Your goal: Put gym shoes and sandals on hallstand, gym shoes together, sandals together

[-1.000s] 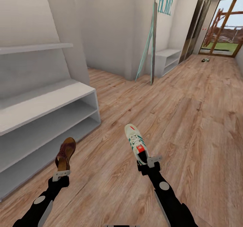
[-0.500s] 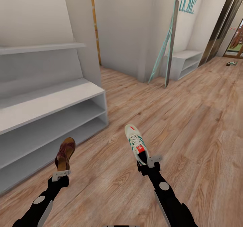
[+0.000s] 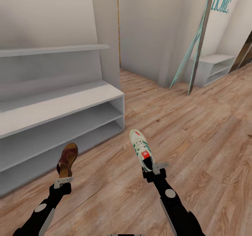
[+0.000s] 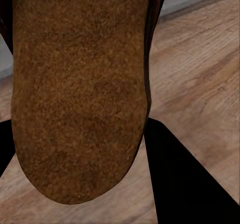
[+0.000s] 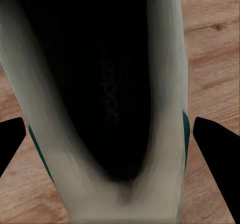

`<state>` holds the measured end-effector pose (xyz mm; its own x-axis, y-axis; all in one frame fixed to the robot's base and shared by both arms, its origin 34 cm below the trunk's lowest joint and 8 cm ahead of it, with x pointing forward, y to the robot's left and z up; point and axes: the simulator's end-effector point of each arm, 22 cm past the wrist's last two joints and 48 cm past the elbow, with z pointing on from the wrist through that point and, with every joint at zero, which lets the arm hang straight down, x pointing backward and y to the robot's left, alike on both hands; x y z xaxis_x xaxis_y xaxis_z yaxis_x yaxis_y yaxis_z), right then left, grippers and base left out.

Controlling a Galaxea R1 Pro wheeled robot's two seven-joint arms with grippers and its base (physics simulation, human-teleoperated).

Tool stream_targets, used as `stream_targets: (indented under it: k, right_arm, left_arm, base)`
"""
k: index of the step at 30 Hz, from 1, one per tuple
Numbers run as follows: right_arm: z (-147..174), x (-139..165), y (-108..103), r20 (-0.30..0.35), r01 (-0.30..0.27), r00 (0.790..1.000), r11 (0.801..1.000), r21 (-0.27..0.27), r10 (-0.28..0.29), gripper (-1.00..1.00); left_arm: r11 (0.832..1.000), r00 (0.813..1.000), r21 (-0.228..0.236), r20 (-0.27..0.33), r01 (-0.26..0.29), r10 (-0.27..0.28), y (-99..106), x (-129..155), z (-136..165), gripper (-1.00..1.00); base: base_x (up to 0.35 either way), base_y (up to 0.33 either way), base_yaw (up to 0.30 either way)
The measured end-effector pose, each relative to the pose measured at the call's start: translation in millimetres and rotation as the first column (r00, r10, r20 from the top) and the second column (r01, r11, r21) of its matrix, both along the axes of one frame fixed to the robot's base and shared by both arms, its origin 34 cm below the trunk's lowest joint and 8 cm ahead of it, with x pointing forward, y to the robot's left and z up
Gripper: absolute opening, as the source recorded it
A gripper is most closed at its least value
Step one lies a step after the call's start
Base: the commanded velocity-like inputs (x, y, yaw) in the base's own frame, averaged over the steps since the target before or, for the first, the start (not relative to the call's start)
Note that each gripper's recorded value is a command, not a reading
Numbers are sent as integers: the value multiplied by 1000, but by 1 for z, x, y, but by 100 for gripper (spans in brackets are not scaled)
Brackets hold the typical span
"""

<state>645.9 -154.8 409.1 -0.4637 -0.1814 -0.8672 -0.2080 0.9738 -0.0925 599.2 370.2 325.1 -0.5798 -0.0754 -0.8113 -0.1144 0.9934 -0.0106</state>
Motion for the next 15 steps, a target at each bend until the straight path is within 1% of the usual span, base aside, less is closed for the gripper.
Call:
stream_targets:
  k: [11,13,15]
  right_arm:
    - [0,0,0,0,0,1000,1000,0,0,-100]
    - [0,0,0,0,0,1000,1000,0,0,-100]
    - [0,0,0,0,0,1000,1000,0,0,-100]
  left_arm:
    - [1000,1000,0,1,0,0,0,0,0,-100]
    - [1000,1000,-2,-2,-5,5,1,-3,-3,-100]
    - [1000,1000,-9,15,-19,19,2,-8,-5,-100]
  base:
    - [0,0,280]
    - [0,0,280]
    - [0,0,280]
